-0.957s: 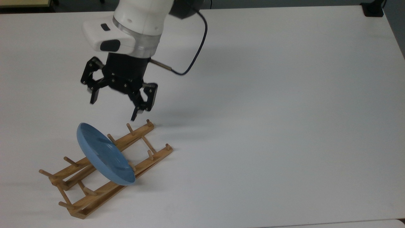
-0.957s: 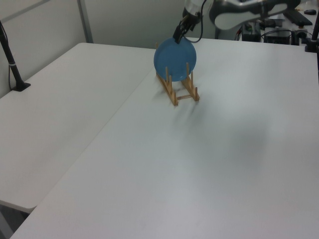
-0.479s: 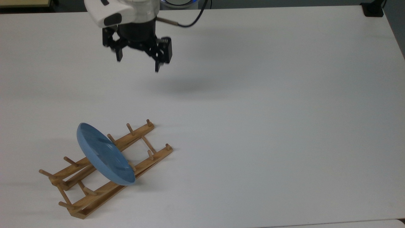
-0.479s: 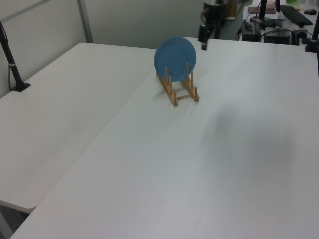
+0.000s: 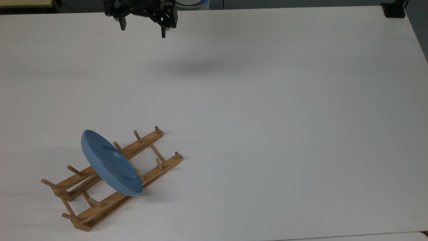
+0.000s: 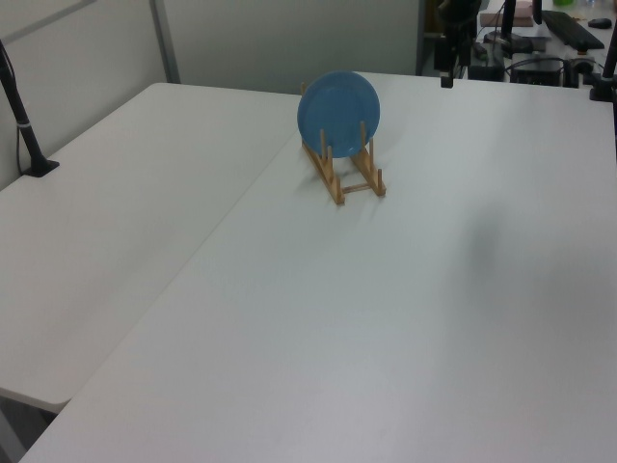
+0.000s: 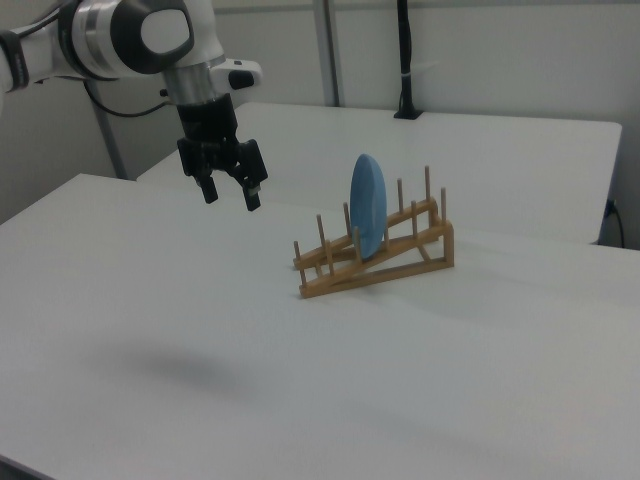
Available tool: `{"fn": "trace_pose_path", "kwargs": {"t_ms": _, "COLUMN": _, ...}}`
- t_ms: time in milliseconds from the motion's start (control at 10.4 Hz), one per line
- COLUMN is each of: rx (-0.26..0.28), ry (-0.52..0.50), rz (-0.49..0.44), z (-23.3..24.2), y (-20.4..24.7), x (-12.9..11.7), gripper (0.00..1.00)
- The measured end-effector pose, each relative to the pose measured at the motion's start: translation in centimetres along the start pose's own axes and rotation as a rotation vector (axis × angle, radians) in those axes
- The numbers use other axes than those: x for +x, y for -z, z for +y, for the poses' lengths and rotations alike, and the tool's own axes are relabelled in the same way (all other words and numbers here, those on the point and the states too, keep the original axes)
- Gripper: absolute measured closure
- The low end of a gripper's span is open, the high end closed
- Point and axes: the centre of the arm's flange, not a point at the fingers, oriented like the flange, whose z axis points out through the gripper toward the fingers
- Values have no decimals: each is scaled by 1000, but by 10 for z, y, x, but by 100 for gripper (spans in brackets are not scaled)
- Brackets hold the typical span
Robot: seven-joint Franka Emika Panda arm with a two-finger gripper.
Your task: Place plate in plate rack
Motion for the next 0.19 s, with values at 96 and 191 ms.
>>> {"fn": "trace_pose_path", "kwargs": {"t_ms": 96, "rx": 0, "ry": 3, "rz": -1, "z": 0, "y": 0, "x": -1, "gripper": 0}}
{"fn": "trace_pose_path", "kwargs": {"t_ms": 191, "rx": 0, "ry": 6, "rz": -4, "z": 0, "y": -2, "x": -1, "gripper": 0}}
